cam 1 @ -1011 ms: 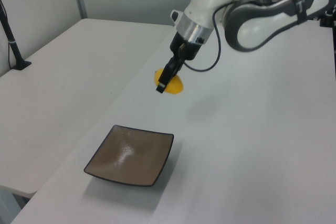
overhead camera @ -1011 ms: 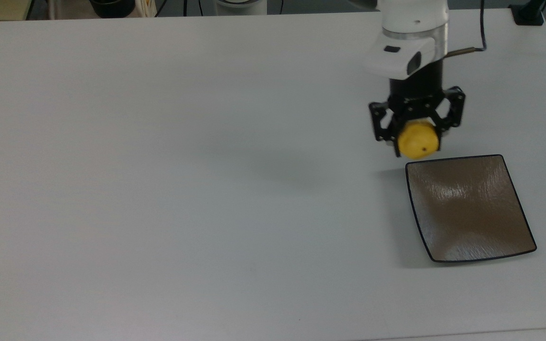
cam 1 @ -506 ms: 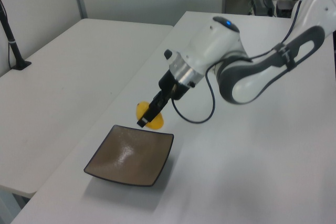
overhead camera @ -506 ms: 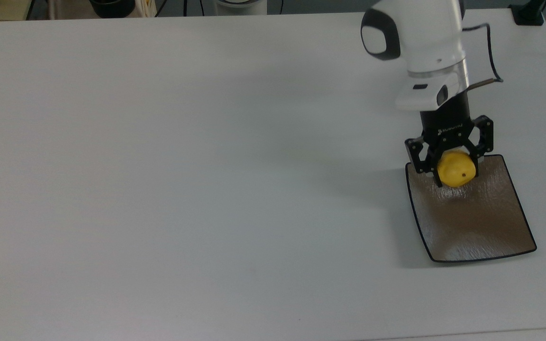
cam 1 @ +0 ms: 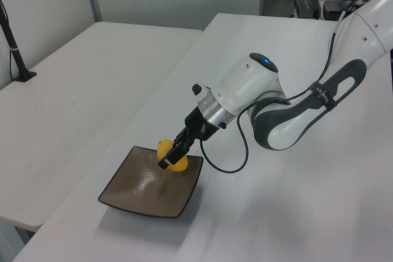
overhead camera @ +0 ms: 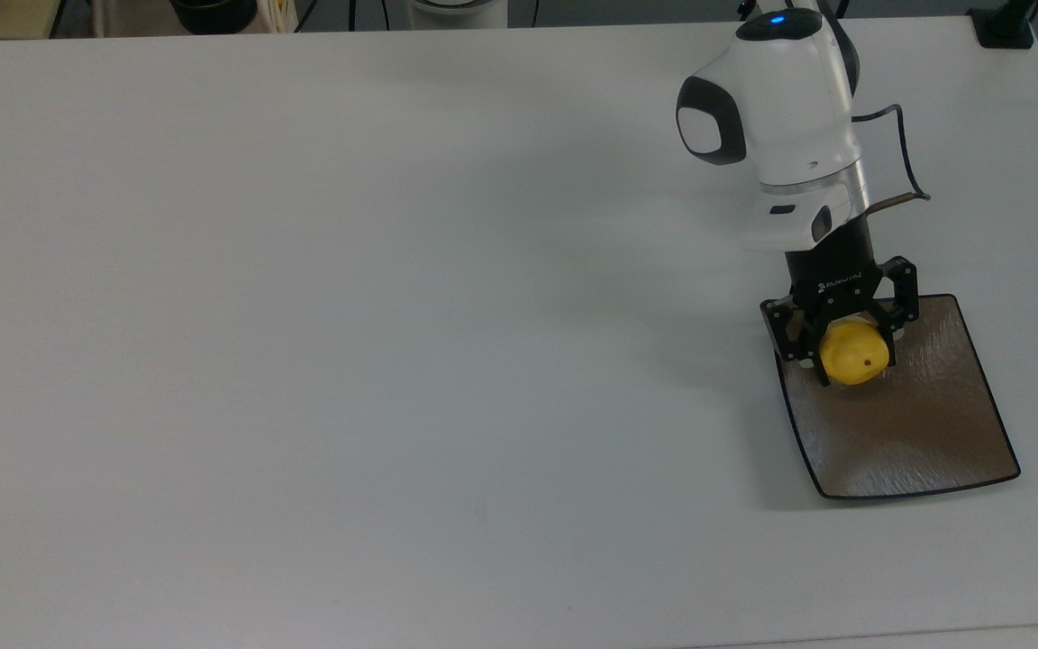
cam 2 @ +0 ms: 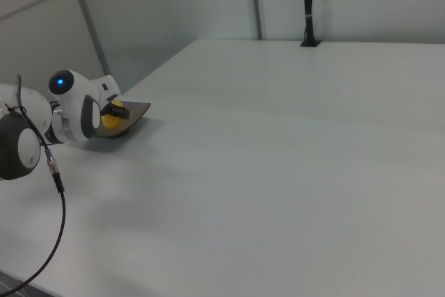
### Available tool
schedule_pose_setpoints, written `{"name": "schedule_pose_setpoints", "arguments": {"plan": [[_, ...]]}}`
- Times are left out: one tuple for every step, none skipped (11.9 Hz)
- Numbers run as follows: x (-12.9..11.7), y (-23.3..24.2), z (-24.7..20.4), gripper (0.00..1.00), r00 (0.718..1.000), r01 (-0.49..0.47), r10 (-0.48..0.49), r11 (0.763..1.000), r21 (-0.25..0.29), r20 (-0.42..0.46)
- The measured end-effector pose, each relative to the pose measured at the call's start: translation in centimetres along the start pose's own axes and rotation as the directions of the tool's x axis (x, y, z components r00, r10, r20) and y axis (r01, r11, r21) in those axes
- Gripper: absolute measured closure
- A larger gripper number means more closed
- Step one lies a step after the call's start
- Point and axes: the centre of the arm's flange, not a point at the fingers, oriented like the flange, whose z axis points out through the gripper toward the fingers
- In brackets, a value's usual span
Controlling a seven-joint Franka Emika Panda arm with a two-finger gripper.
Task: Put potatoes on a ceramic plate
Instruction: 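Lower the potato onto the plate and open the gripper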
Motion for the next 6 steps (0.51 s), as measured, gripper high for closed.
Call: {"name": "schedule_pose_setpoints", "arguments": {"plan": [[-0.13,0.02,0.12,0.18,1.0,0.004,-0.004,1.0,-0.001,0.002],[-0.19,-0.03,0.16,0.16,1.0,0.012,-0.012,1.0,-0.002,0.002],[-0.21,-0.06,0.17,0.12,1.0,0.017,-0.017,1.0,-0.003,0.002],[-0.21,-0.09,0.16,0.0,1.0,0.021,-0.021,1.0,-0.003,0.001],[-0.16,-0.1,0.14,0.0,1.0,0.022,-0.022,1.0,-0.003,0.0],[-0.04,-0.14,0.06,0.0,1.0,0.021,-0.021,1.0,-0.002,-0.002]]}}
